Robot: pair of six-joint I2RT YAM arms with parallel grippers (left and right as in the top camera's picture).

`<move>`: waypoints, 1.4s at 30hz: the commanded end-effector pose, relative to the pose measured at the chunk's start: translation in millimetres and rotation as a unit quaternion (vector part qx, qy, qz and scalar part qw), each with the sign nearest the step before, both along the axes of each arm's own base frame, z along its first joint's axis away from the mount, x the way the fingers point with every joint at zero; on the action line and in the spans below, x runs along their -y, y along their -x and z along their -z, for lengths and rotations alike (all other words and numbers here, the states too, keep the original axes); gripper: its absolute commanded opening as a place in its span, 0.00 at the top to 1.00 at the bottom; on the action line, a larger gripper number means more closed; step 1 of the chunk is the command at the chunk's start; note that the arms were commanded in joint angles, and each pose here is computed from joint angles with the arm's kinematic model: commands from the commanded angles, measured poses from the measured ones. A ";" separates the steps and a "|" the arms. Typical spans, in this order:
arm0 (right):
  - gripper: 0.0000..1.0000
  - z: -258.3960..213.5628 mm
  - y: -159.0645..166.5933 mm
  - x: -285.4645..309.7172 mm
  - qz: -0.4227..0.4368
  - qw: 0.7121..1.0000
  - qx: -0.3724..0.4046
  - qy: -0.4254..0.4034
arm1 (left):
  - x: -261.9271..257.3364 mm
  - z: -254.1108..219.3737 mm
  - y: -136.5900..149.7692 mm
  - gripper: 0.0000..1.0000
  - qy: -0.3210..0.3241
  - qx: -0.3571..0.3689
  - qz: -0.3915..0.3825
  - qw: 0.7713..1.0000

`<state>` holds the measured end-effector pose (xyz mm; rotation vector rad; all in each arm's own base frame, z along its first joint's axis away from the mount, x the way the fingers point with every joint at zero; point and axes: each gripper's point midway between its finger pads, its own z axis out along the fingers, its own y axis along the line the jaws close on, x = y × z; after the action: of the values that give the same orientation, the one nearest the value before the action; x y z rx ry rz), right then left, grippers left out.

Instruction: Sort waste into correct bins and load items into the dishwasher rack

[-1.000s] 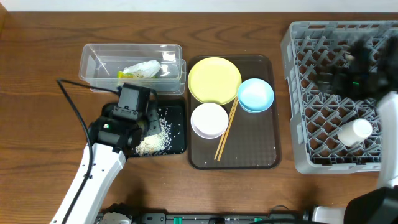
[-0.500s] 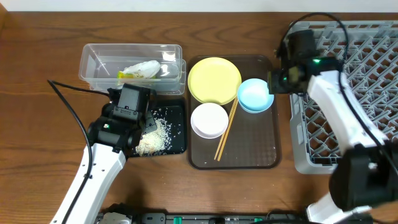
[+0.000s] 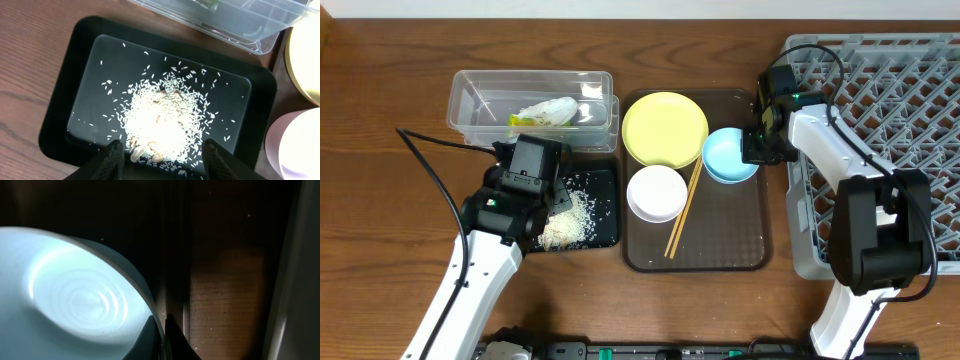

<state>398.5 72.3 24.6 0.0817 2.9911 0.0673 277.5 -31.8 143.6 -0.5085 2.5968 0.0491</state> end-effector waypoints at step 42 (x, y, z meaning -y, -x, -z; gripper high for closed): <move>0.99 -180.4 -133.2 188.0 0.037 0.819 0.292 0.493 | -5.0 -1.7 -1.4 0.46 -0.006 0.003 -0.015 1.000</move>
<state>532.4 -112.0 214.5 0.0452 2.0499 -1.1501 277.1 -31.2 143.3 -0.5091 2.5980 0.0540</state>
